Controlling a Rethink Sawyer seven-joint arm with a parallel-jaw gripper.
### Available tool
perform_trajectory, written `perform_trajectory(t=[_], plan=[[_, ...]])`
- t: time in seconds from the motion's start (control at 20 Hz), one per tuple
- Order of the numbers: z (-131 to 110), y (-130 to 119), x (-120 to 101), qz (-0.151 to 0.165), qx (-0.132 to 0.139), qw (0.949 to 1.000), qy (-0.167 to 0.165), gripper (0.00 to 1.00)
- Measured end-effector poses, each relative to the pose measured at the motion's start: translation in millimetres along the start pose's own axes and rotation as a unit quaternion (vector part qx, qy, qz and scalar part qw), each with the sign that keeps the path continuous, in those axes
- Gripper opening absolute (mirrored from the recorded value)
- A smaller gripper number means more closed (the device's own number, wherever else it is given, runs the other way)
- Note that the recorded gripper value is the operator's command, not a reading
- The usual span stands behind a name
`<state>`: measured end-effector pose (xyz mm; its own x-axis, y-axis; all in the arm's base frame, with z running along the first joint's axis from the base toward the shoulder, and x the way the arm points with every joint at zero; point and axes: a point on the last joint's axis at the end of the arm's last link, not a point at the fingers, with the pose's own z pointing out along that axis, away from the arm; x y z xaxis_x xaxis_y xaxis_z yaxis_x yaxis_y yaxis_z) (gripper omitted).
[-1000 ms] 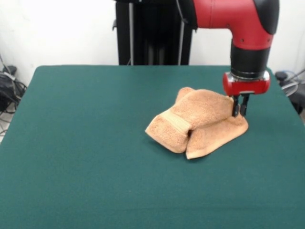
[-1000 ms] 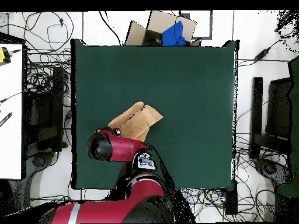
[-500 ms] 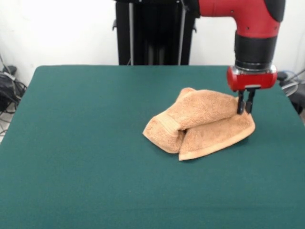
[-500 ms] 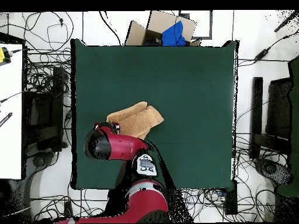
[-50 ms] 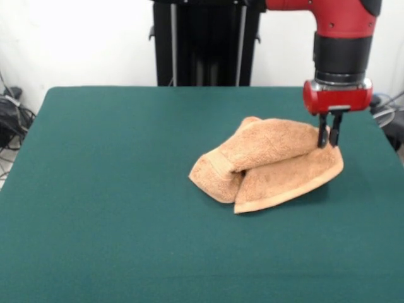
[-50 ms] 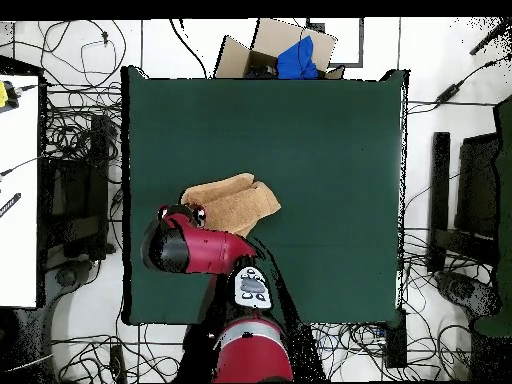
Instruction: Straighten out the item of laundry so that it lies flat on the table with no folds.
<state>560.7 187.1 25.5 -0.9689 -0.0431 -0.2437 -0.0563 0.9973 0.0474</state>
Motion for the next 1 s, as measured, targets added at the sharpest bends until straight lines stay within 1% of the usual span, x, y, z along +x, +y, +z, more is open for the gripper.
perform_trajectory(t=[0.05,0.1,1.0], plan=[[-0.6,0.0,-0.5,0.0,0.0,1.0,-0.001,0.0],[-1.8,0.1,-1.3,0.0,0.0,1.0,-0.002,1.0],[-3.4,-1.5,-3.1,0.001,0.001,1.0,-0.004,1.0]])
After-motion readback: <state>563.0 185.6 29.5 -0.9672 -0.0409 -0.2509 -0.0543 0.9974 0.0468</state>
